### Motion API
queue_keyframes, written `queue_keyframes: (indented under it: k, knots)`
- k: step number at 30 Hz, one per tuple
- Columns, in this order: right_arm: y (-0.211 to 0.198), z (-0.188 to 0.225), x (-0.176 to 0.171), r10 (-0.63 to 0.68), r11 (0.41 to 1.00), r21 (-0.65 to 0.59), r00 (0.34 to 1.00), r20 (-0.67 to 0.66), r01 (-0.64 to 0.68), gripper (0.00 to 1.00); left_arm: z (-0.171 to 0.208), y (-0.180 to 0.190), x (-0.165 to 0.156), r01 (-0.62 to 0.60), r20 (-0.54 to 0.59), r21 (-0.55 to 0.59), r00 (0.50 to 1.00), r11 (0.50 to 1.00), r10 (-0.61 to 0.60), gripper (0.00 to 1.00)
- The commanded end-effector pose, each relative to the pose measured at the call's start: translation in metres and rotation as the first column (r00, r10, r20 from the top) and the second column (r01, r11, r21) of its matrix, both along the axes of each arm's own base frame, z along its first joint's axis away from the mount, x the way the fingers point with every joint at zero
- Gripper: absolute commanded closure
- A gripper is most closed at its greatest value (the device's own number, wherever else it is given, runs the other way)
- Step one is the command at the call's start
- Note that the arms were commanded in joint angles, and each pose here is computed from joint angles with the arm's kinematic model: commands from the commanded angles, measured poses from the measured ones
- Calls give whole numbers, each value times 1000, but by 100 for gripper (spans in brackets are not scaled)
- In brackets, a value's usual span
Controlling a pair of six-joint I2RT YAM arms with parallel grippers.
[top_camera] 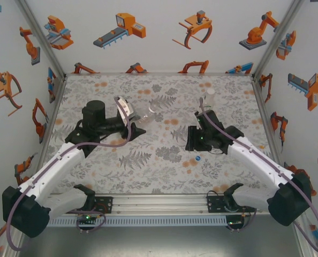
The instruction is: Screw on the bottle caps
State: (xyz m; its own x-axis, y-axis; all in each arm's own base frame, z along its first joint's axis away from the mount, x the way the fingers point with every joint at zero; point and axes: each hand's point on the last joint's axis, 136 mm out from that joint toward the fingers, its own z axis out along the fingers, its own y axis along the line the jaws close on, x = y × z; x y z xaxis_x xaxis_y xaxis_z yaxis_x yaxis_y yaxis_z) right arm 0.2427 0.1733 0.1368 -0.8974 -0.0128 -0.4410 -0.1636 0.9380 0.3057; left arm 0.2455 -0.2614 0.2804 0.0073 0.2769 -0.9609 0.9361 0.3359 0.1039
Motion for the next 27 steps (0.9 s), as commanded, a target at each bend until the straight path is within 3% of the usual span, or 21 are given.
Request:
queue_keyframes:
  k: [1,15,27]
  knots:
    - [-20,-22,3,-110,991,-69,994,6,110,52,15,-3,-9,26,12,-72,1000,997,-25,100]
    - [-31,-72,11,-179,969,-178,983,-33,171,52,-11,-28,-29,132,-48,29,990,991,-131,100]
    - [-44,-94,0,-196,957,-227,979,-56,178,56,-18,-34,-30,143,-76,45,987,989,-140,100]
